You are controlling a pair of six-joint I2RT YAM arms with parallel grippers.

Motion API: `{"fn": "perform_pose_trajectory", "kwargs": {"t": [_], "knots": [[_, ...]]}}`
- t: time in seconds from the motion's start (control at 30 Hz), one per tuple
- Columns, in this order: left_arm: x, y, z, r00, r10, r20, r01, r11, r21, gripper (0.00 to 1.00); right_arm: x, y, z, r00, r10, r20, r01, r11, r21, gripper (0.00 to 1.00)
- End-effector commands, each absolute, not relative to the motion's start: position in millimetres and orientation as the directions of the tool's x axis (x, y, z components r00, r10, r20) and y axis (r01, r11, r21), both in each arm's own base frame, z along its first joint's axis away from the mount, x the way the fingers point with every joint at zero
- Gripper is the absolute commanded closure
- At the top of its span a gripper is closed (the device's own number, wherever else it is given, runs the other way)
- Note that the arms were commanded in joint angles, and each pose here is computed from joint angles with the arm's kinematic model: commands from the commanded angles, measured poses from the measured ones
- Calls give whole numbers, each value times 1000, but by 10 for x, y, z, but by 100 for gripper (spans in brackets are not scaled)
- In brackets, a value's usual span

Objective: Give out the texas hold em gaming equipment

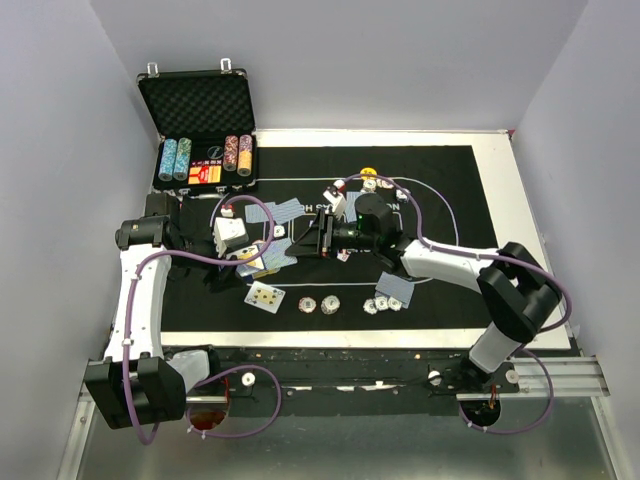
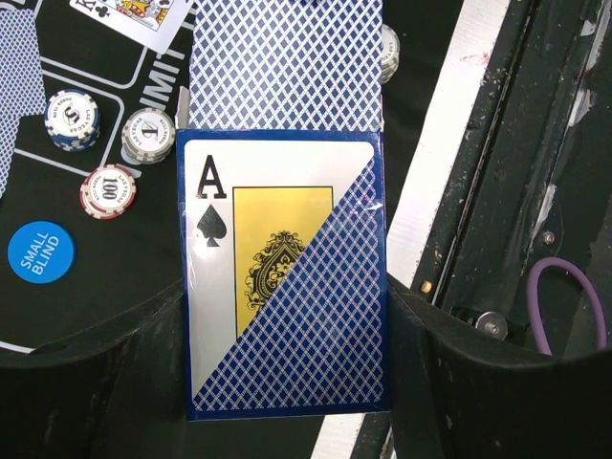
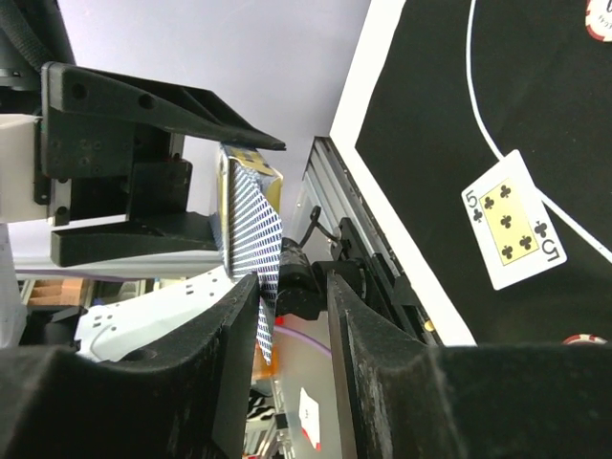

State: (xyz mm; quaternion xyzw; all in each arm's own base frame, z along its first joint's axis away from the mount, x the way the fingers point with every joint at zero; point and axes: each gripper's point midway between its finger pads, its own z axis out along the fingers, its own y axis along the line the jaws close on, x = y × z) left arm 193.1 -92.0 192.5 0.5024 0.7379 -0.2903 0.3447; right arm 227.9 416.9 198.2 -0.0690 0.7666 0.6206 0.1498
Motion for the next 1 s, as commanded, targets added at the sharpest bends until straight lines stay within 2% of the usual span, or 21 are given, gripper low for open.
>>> {"fn": "perform_pose_trajectory", "kwargs": {"t": [0.0, 0.1, 0.2, 0.33, 0.97], "knots": [[1401, -1079, 2072, -434, 471, -768, 898, 296, -326, 100, 2193, 4139, 2208, -938, 75, -339, -323, 169, 931, 62], [1394, -1078, 2059, -431, 477, -766, 900, 292, -325, 100, 2172, 4122, 2243, -941, 81, -329, -313, 158, 936, 80], [1392, -1076, 2052, -433, 476, -766, 899, 292, -326, 100, 2150, 4101, 2240, -943, 82, -322, -306, 158, 939, 91], [1398, -1076, 2061, -434, 474, -767, 898, 295, -326, 100, 2147, 4071, 2235, -944, 92, -318, -300, 167, 939, 95], [1388, -1083, 2058, -433, 472, -768, 899, 292, -327, 100, 2296, 3767, 2341, -932, 144, -332, -301, 199, 933, 99]]}}
